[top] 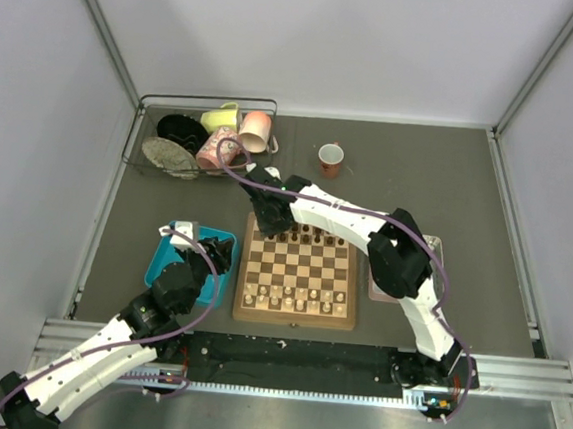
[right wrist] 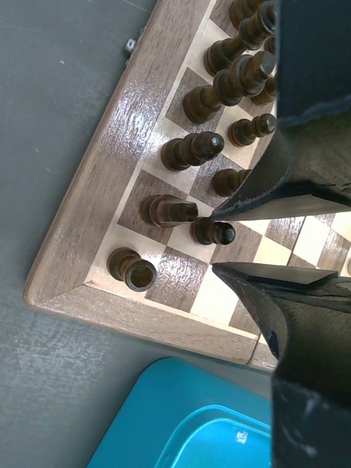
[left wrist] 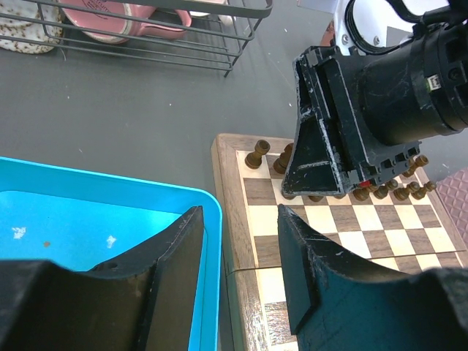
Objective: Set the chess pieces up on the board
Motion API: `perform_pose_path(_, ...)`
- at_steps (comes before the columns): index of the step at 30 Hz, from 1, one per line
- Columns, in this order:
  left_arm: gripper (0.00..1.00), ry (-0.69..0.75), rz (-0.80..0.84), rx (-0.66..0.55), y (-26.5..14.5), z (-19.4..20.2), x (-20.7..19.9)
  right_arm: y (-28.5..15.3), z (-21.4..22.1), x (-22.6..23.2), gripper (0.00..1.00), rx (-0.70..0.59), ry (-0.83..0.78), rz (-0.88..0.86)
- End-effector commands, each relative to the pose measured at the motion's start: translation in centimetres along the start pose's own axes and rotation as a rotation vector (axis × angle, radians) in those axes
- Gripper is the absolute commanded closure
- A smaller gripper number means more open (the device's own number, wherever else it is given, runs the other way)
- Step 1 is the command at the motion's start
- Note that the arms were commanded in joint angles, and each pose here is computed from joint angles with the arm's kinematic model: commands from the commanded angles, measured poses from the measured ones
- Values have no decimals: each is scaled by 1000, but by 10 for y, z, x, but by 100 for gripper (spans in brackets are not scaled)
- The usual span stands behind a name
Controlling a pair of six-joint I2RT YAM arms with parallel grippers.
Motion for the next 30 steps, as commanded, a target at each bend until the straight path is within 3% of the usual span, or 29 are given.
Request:
perform_pose_path(1, 50, -18, 4, -24, 0, -4, -1, -60, -35, 7, 71, -149, 19, -64)
perform_pose_path(6, 50, -19, 4, -25, 0, -5, -1, -99, -22, -9, 71, -188, 36, -47)
perform_pose_path(7, 50, -19, 6, -24, 0, -5, -2, -122, -24, -15, 70, -235, 48, -47)
perform_pose_path(10, 50, -20, 8, -24, 0, -5, -2, -148, -1, -54, 68, -274, 124, 48)
perform_pose_path(19, 50, -15, 18, -16, 1, -3, -4, -135, 159, -228, 67, -179, 569, 308)
perform_pose_path(23, 50, -13, 19, -14, 1, -3, -4, -133, 198, -263, 67, -120, 651, 367)
perform_pose_path(30, 50, -12, 19, -12, 1, -2, -4, -113, 224, -285, 67, -42, 688, 388)
Point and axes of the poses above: each gripper's point midway between its finger pads, its own y axis out along the fingers, its own x axis along the line the jaws close on, z = x × y, the point moved 2 cm from there along -y, back along the fingers, and after that the axes turned 15 degrees about -y, right-handed, at the moved point
